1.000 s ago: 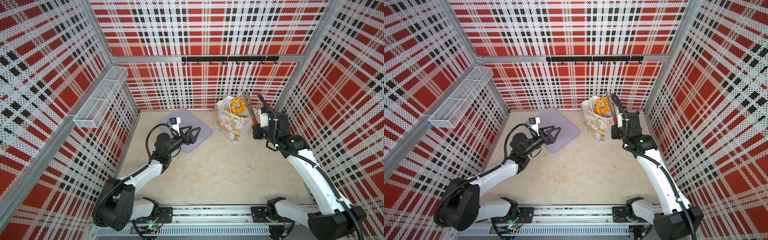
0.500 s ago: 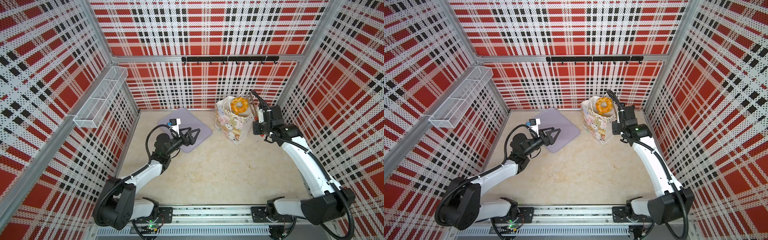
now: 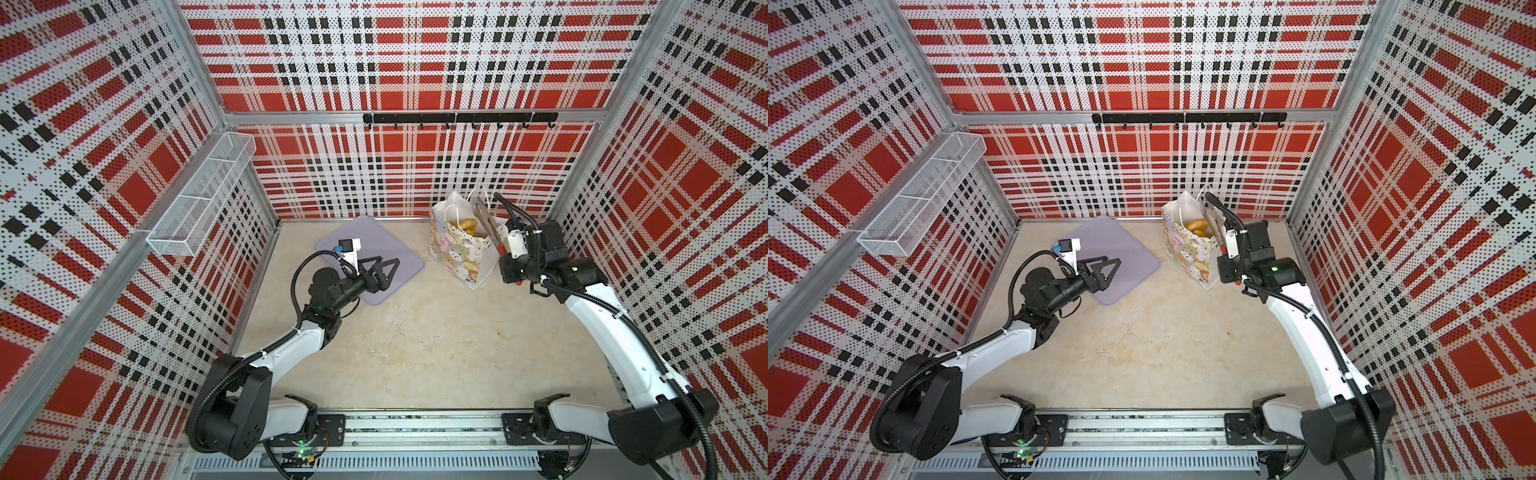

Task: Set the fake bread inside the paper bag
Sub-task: 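Draw the tongs back and lay them on the table with the right gripper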

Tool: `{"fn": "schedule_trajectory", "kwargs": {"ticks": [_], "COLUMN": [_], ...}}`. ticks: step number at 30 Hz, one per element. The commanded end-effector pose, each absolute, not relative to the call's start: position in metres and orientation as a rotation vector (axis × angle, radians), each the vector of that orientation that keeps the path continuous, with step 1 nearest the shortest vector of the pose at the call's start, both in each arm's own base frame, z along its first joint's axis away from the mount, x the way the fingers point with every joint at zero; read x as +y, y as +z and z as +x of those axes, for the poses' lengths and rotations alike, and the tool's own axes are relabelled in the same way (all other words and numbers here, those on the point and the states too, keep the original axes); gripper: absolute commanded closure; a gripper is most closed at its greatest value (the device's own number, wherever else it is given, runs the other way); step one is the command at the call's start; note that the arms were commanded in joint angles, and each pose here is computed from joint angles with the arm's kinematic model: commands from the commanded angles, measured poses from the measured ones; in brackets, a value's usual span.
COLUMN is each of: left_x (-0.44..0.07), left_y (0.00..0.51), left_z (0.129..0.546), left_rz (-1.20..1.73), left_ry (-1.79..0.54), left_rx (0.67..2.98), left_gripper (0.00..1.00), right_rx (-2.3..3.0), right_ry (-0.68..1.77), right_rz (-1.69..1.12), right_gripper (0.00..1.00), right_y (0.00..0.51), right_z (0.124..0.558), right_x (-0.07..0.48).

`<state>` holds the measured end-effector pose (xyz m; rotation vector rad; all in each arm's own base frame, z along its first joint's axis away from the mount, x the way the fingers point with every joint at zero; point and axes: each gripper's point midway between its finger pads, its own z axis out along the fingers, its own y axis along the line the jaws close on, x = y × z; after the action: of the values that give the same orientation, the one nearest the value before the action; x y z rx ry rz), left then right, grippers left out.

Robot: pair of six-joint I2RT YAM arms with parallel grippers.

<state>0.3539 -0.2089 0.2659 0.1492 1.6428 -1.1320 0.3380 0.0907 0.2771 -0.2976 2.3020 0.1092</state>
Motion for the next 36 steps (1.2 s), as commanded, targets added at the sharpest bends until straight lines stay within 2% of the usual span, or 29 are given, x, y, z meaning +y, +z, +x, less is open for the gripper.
{"fn": "schedule_trajectory", "kwargs": {"ticks": [1,8,15,20,25,36], "left_x": [-0.211,-0.212,-0.200,-0.182,-0.159,-0.140], "left_y": [0.269,0.277,0.281,0.264,0.234,0.190], "left_z": [0.349,0.347,0.342,0.345,0.348,0.343], "left_rz": [0.174,0.178,0.126,0.042,-0.083,-0.206], "left_ry": [-1.129,-1.131,-1.093,-1.010,-0.925,-0.877], "left_rx": [1.624,1.604,1.598,1.667,1.765,1.870], "left_gripper": [0.01,0.01,0.01,0.01,0.01,0.01], "right_rx": [2.205,2.124,1.890,1.921,2.065,2.274], "right_ry": [0.138,0.204,0.440,0.558,0.618,0.438], "right_rz": [-0.316,-0.335,-0.406,-0.464,-0.439,-0.322], "right_gripper": [1.00,1.00,1.00,1.00,1.00,1.00], "right_y": [0.306,0.326,0.335,0.285,0.219,0.126], "right_z": [0.325,0.314,0.277,0.250,0.242,0.267], "right_x": [0.093,0.099,0.126,0.154,0.170,0.198]}}
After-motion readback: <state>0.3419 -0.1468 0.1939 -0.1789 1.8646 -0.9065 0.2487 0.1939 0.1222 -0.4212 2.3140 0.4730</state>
